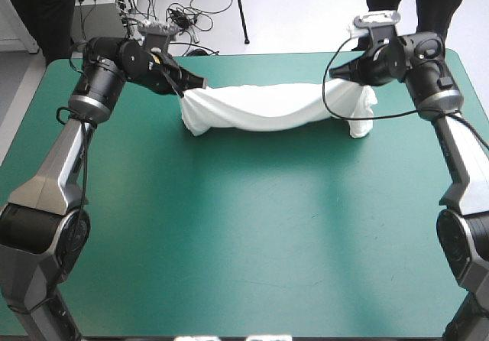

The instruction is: Fold the cloth

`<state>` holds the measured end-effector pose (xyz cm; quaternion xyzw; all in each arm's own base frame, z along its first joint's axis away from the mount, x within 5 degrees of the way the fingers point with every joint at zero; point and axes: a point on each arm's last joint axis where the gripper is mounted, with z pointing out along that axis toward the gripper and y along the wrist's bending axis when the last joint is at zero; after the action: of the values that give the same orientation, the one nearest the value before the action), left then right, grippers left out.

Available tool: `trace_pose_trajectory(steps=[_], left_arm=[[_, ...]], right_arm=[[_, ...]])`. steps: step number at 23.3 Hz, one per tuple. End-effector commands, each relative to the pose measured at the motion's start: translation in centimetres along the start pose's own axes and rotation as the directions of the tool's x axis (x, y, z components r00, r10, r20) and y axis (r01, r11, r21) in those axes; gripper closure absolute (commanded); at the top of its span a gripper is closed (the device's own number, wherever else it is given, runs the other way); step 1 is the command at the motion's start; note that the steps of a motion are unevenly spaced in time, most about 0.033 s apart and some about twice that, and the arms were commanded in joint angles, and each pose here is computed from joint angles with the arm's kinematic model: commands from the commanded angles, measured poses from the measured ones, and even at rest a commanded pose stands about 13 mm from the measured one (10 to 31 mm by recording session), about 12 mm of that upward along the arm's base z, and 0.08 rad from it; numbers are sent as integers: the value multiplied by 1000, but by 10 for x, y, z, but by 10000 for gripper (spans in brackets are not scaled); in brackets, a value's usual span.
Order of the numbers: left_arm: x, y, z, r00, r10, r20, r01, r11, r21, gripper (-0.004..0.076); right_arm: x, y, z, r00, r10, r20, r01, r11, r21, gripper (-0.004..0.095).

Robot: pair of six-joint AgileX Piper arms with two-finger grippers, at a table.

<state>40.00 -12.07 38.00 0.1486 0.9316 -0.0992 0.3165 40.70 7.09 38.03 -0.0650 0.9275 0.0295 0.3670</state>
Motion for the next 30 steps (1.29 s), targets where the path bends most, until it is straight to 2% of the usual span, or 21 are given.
trace_pose_trajectory(steps=[1,5,9,12,16,19,25,27,30], left_arm=[[11,-6,-15,1000,-2,-25,3,999,34,733],[55,-9,1,978,-9,-206,18,999,44,733],[114,-17,7,930,14,-368,-2,999,33,733],[136,-22,-1,922,26,-387,-10,999,43,733],[172,-24,-14,903,21,-428,-1,999,46,733],[194,-27,-22,903,-6,-431,41,997,72,733],[210,-27,-20,890,-14,-456,56,995,78,731],[209,-27,-20,892,-16,-452,58,995,79,717],[209,-28,-19,896,-15,-445,57,995,81,638]], right_arm=[[9,-3,-12,1000,-19,-19,20,1000,11,925],[54,5,5,955,-39,-294,12,996,-90,925],[95,7,5,884,-53,-464,-4,993,-122,925],[116,7,-2,860,-55,-507,-11,992,-127,925],[166,13,-17,802,-74,-592,-41,983,-178,925],[202,13,-25,765,-69,-641,-60,982,-177,925],[219,12,-27,750,-77,-657,-56,982,-179,913],[219,12,-27,753,-94,-652,-45,980,-192,864],[215,12,-28,760,-93,-643,-45,980,-194,707]])
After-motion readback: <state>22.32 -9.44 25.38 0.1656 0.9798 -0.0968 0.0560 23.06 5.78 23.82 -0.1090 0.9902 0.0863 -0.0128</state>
